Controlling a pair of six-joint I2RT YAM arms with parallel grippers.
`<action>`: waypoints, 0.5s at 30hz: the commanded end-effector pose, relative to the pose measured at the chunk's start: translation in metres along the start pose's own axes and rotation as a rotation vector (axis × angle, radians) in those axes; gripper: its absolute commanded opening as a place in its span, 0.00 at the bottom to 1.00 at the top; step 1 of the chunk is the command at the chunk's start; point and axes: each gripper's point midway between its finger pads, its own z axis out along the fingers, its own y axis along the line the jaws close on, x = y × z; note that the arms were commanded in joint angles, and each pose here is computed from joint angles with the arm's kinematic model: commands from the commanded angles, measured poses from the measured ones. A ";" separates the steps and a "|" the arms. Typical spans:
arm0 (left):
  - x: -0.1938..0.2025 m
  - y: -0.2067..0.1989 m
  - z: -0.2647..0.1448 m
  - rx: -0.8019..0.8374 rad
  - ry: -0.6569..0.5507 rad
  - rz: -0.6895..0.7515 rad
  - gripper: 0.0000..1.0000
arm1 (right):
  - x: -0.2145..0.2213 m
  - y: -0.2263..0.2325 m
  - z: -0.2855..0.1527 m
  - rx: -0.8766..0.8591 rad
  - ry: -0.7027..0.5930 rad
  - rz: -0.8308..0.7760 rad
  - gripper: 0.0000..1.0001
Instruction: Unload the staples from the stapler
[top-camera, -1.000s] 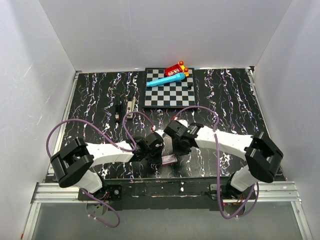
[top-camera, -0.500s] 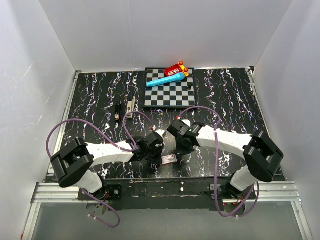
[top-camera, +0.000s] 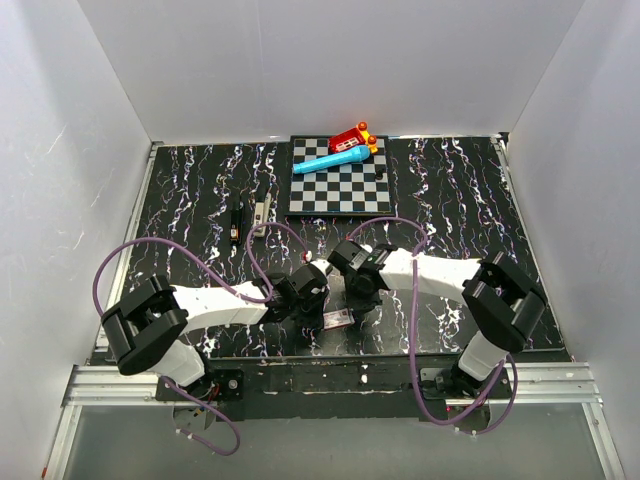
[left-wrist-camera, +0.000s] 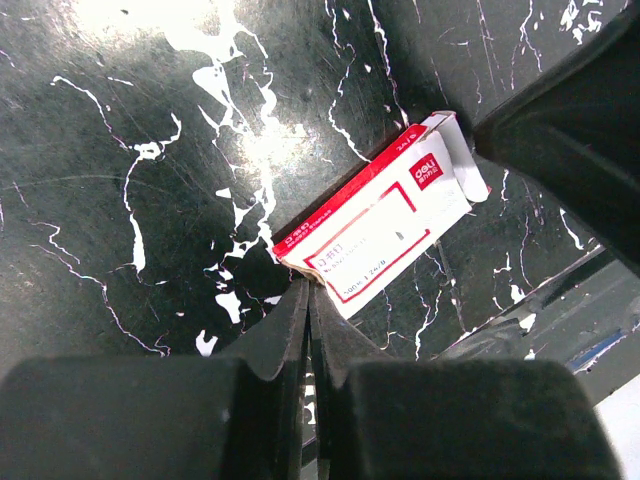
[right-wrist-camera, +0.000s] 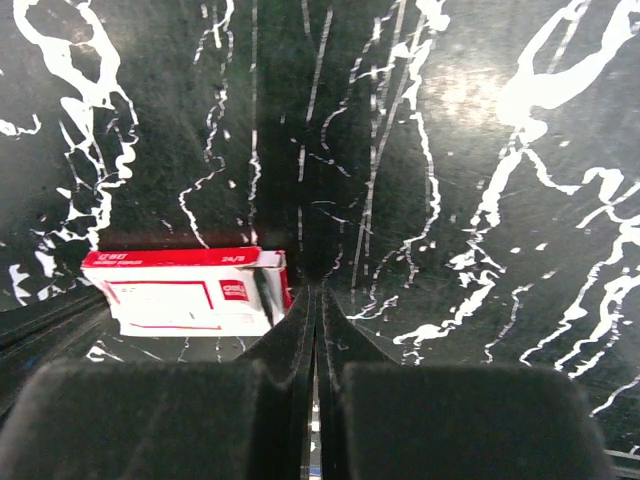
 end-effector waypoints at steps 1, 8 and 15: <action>0.033 0.032 0.004 -0.117 0.115 0.031 0.00 | -0.004 0.021 0.000 -0.082 0.019 0.003 0.01; 0.034 0.033 0.004 -0.121 0.118 0.031 0.00 | 0.003 0.033 0.005 -0.139 0.062 0.011 0.01; 0.032 0.032 0.005 -0.122 0.119 0.034 0.00 | 0.009 0.053 0.001 -0.249 0.105 0.027 0.01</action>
